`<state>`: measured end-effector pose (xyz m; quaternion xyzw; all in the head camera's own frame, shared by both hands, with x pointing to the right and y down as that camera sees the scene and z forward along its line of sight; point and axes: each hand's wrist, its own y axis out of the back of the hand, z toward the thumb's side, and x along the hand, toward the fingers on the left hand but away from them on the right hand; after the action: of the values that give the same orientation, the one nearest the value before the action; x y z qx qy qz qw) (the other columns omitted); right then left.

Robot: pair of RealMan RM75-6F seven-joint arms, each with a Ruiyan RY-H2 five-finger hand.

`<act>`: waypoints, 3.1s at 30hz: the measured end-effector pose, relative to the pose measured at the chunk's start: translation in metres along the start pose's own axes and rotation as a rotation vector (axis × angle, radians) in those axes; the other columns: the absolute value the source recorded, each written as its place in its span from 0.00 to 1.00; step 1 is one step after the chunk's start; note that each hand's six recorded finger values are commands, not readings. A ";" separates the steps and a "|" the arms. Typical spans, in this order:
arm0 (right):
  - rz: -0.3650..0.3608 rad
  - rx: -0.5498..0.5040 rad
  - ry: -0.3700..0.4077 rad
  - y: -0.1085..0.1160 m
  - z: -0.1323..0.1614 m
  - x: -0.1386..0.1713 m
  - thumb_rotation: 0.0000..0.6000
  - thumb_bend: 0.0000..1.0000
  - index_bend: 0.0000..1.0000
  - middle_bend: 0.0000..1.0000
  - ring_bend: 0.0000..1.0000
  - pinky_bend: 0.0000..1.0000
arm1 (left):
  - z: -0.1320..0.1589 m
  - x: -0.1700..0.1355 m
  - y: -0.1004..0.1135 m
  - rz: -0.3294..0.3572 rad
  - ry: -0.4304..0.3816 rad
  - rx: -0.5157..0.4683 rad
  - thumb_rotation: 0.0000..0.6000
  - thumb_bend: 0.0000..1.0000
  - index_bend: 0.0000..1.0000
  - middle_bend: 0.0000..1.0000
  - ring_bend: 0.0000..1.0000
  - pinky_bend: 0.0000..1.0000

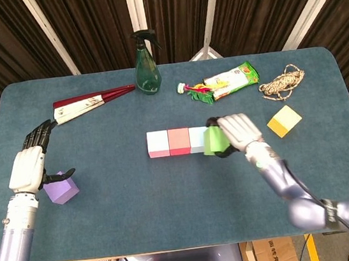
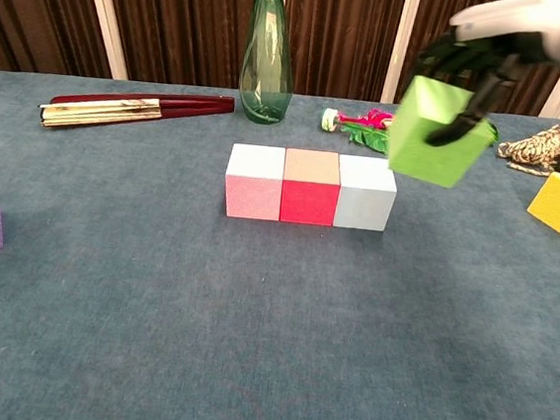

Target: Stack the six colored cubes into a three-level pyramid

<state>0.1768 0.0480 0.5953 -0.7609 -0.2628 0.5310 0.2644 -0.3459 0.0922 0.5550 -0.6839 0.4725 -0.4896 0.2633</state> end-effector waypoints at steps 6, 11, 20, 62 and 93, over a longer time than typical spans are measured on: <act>0.017 0.038 0.003 -0.005 0.028 -0.031 1.00 0.27 0.30 0.47 0.51 0.49 | -0.004 0.002 0.003 -0.007 0.009 -0.017 1.00 0.07 0.00 0.00 0.00 0.00; 0.040 0.044 0.001 -0.010 0.045 -0.049 1.00 0.27 0.30 0.47 0.51 0.49 | -0.007 0.003 0.005 -0.004 0.016 -0.025 1.00 0.07 0.00 0.00 0.00 0.00; 0.061 0.104 0.024 -0.014 0.055 -0.068 1.00 0.27 0.30 0.47 0.51 0.49 | -0.012 0.006 0.006 -0.008 0.029 -0.026 1.00 0.07 0.00 0.00 0.00 0.00; 0.135 0.186 -0.004 -0.020 0.067 -0.101 1.00 0.27 0.30 0.47 0.49 0.49 | -0.018 0.008 0.000 -0.023 0.048 -0.013 1.00 0.07 0.00 0.00 0.00 0.00; 0.140 0.233 -0.042 -0.012 0.062 -0.102 1.00 0.27 0.29 0.47 0.48 0.49 | -0.019 0.008 -0.001 -0.022 0.049 -0.014 1.00 0.07 0.00 0.00 0.00 0.00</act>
<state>0.0863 -0.0055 0.6537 -0.7303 -0.1511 0.5909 0.3078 -0.3627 0.0873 0.5662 -0.6786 0.4746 -0.5060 0.2414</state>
